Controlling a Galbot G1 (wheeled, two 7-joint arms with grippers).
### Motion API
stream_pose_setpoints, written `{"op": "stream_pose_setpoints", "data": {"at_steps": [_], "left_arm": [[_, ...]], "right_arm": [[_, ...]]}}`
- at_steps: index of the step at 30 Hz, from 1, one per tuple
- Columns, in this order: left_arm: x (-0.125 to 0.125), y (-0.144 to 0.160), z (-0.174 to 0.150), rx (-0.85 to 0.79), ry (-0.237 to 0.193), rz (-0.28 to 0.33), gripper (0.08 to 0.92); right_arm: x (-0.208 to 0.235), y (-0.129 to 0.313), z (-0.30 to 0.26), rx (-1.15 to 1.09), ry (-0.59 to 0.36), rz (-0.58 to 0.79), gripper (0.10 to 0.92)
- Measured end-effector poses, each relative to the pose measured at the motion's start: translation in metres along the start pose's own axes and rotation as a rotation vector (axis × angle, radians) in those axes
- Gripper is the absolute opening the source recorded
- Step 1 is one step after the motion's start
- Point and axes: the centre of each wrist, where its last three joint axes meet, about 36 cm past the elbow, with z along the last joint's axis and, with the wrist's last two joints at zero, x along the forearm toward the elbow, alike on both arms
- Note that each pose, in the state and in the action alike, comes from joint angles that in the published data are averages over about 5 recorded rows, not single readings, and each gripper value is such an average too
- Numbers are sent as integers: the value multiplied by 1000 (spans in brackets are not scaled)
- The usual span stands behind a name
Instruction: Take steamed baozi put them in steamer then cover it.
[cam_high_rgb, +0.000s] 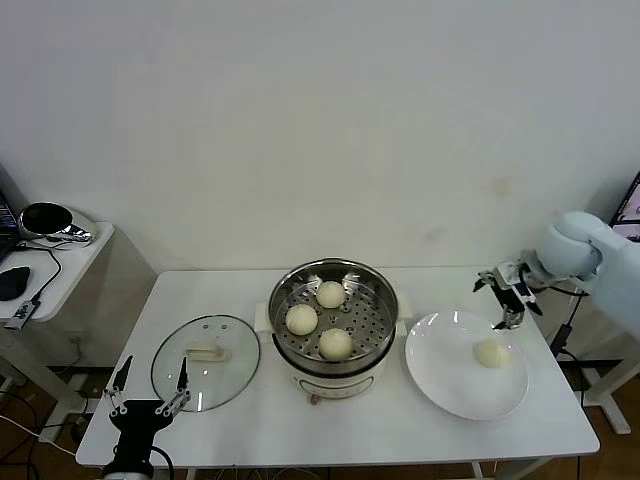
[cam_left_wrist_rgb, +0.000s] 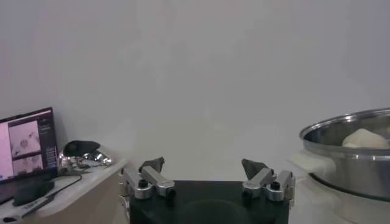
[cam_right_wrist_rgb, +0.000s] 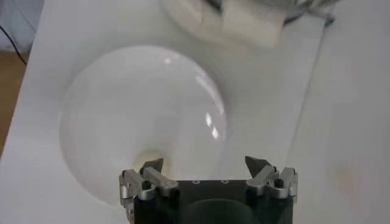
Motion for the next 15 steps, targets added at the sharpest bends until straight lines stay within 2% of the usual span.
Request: {"op": "stream_pose_setpoints", "data": {"at_steps": [15], "left_arm": [[5, 6, 0, -14, 14, -13, 823]], "right_arm": [[-73, 36, 37, -125, 42, -63, 823]]}}
